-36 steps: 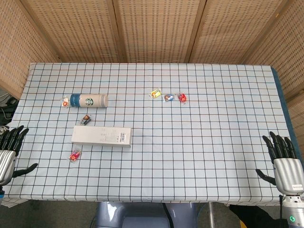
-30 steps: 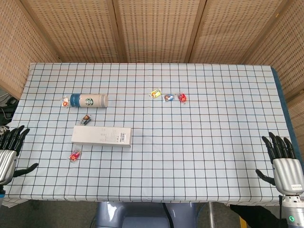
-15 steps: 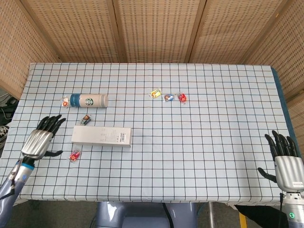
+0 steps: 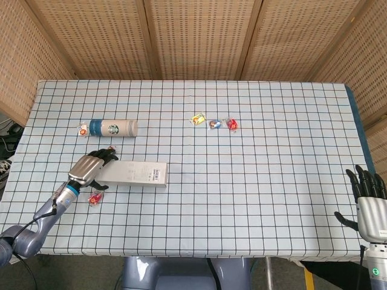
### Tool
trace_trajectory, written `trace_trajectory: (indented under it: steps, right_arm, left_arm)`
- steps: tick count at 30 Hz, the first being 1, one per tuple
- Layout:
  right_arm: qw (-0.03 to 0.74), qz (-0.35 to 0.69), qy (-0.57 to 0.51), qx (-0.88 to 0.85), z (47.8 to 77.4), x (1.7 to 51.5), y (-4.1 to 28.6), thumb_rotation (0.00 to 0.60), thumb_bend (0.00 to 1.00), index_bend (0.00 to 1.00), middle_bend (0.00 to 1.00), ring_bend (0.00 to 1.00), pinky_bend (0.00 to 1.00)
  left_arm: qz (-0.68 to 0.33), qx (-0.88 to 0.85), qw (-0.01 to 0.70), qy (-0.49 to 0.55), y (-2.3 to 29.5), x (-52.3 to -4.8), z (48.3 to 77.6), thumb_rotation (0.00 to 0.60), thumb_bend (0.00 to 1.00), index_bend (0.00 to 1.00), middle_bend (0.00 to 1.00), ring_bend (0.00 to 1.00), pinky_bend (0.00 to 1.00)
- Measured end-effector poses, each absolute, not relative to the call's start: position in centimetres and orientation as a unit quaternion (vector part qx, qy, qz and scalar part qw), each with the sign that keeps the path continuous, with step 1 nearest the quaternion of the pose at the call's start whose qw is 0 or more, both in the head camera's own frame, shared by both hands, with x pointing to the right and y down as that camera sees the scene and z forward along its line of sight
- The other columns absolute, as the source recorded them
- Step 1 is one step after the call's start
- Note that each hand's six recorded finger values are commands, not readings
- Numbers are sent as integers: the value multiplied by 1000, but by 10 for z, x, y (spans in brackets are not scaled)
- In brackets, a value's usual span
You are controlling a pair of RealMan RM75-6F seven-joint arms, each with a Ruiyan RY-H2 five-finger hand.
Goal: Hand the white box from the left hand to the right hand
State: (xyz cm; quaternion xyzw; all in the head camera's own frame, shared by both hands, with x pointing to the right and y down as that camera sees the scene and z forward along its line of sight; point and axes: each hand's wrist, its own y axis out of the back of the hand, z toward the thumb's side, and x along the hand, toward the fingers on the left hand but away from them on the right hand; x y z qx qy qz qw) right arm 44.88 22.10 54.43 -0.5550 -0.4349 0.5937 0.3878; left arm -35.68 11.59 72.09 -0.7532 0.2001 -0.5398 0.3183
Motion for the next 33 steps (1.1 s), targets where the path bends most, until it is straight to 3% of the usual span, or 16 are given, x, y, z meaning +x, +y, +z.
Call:
trace_trajectory:
  steps: [2, 6, 10, 20, 33]
  right_arm:
    - [388, 594, -435, -555, 545, 449, 220, 600, 0, 0, 0, 0, 0]
    - [387, 593, -436, -555, 545, 449, 220, 600, 0, 0, 0, 0, 0]
    - [386, 593, -436, -556, 545, 449, 220, 600, 0, 0, 0, 0, 0]
    - [401, 582, -421, -568, 541, 437, 210, 600, 0, 0, 0, 0, 0]
    - [405, 519, -360, -661, 518, 360, 131, 600, 0, 0, 0, 0, 0]
  left_arm:
    - [-547, -749, 320, 193, 115, -355, 725, 600, 0, 302, 181, 168, 245]
    - [-552, -743, 324, 192, 112, -354, 729, 600, 4, 529, 387, 332, 390]
    - [-543, -738, 338, 216, 107, -351, 727, 600, 110, 687, 522, 448, 504]
    - [-457, -767, 323, 313, 91, -322, 697, 600, 148, 719, 546, 468, 527]
    - [-377, -818, 314, 300, 52, -181, 671, 600, 142, 719, 546, 468, 527]
